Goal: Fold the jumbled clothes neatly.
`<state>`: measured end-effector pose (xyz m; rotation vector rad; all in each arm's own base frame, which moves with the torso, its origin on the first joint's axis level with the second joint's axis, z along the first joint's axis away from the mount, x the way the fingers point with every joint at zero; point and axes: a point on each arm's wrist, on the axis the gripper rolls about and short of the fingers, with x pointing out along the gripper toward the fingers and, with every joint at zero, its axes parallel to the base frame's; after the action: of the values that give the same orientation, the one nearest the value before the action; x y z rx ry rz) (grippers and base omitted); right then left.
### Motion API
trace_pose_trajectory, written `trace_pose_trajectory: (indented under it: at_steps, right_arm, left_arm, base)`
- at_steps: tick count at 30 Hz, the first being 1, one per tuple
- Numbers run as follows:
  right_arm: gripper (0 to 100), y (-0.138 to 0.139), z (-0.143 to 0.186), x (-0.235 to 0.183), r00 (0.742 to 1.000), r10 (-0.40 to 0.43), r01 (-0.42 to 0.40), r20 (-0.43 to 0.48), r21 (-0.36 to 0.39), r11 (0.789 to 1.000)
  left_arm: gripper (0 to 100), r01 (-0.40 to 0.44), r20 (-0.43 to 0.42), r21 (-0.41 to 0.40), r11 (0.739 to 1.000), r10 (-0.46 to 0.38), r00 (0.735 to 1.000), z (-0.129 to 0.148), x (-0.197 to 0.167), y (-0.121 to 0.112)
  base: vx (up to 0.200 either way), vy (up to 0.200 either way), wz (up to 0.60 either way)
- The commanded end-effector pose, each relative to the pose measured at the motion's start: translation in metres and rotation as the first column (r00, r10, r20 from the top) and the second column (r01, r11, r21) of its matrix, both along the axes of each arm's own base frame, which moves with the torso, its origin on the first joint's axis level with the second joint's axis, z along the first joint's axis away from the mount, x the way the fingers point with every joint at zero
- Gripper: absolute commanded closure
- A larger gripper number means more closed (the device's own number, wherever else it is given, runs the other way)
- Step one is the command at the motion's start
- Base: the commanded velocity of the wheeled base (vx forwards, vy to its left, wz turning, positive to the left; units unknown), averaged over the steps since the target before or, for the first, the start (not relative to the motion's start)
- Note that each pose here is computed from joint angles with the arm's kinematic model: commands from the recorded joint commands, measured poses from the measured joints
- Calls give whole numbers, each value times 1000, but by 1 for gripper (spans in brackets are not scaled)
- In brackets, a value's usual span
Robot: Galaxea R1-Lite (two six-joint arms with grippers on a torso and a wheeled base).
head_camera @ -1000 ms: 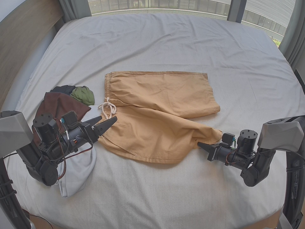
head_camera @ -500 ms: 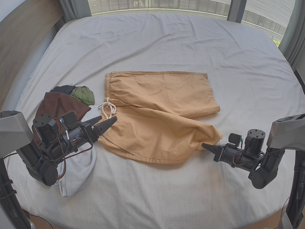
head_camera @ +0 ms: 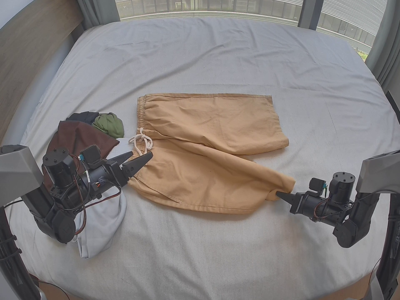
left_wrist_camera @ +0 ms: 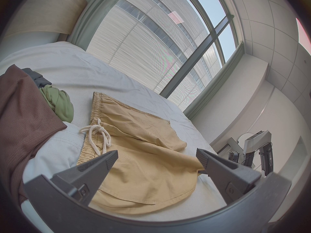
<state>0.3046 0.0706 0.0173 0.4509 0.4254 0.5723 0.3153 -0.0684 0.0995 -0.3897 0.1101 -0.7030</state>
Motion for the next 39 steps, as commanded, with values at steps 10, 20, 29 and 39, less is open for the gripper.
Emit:
trace_pose_trajectory:
  at_steps: [10,20,29,39]
  right_arm:
    - [0,6,-8,-4,999,43,-43,-11,-25,999]
    - [0,20,-16,1,997,82,-82,3,-46,996]
    - [100,20,-17,2,996,86,-85,12,-62,994]
    - [100,16,1,-11,995,91,-89,34,-57,994]
  left_arm:
    - [0,1,2,-1,1000,-1,1000,1,0,0]
    - [0,0,0,-1,1000,0,1000,0,-1,0]
    - [0,3,-4,0,1000,-3,1000,-1,-1,-1]
    - [0,6,-10,1,1000,-6,1000,-2,-2,-2]
  base:
    - [0,0,0]
    - [0,0,0]
    - [0,0,0]
    - [0,0,0]
